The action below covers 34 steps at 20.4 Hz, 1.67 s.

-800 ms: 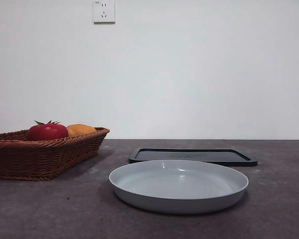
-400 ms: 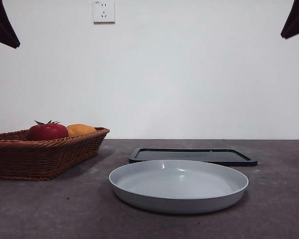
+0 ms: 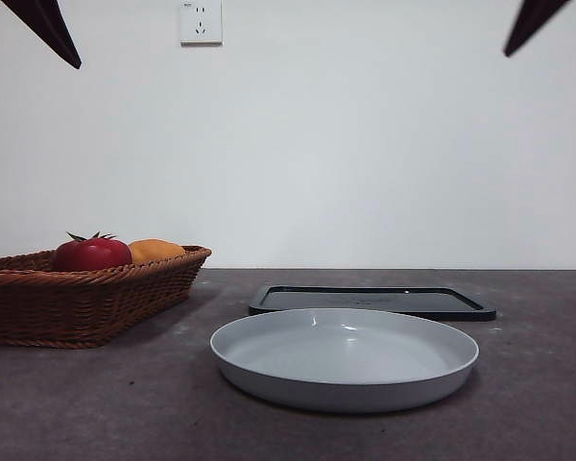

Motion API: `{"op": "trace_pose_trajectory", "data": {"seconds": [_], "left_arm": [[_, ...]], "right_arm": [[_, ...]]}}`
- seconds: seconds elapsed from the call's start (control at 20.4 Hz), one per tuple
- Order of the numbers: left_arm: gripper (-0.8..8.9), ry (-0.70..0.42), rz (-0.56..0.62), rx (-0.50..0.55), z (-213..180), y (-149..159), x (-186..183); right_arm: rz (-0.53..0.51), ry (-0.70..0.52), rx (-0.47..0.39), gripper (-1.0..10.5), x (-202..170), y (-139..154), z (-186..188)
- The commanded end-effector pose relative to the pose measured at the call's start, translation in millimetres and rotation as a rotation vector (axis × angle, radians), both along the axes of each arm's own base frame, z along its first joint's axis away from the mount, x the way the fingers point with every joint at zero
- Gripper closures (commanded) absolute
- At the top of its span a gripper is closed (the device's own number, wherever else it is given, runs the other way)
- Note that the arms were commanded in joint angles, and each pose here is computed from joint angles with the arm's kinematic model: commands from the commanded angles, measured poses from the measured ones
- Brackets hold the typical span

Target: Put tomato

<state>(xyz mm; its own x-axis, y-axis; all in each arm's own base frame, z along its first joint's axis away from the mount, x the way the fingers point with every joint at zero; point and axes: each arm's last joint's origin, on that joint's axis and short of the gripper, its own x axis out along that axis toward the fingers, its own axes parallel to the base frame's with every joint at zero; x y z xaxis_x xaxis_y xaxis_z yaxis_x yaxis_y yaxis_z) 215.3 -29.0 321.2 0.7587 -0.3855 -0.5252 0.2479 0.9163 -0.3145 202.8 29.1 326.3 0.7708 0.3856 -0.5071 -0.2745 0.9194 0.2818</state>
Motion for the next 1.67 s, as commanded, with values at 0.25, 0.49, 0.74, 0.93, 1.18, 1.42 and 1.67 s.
{"op": "trace_pose_trajectory", "data": {"seconds": [0.25,0.49,0.74,0.93,1.18,1.42,1.67], "left_arm": [[1.57,-0.023,-0.006,-0.001,7.2,-0.5,2.1],[1.58,-0.003,0.015,0.020,4.8,0.3,4.5],[1.58,0.121,0.033,0.072,-15.3,-1.0,29.3],[1.58,0.221,0.042,0.127,-24.7,-4.0,73.4],[1.58,0.303,0.015,0.227,-32.8,-8.8,136.2],[1.58,0.370,-0.046,0.291,-52.7,-15.0,167.6],[1.58,0.407,-0.098,0.319,-80.6,-26.3,180.4]], "right_arm": [[0.015,-0.030,-0.014,2.3,1.7,0.8,5.3],[0.016,-0.030,-0.013,2.3,1.7,0.9,5.4],[0.018,-0.028,-0.009,2.3,1.7,1.0,5.4],[0.017,-0.029,-0.010,2.3,1.7,1.0,5.4],[0.017,-0.037,-0.008,2.3,2.0,1.1,6.2],[0.015,-0.036,-0.005,2.3,2.0,1.1,6.2],[0.015,-0.036,-0.005,2.3,2.0,1.1,6.2]]}}
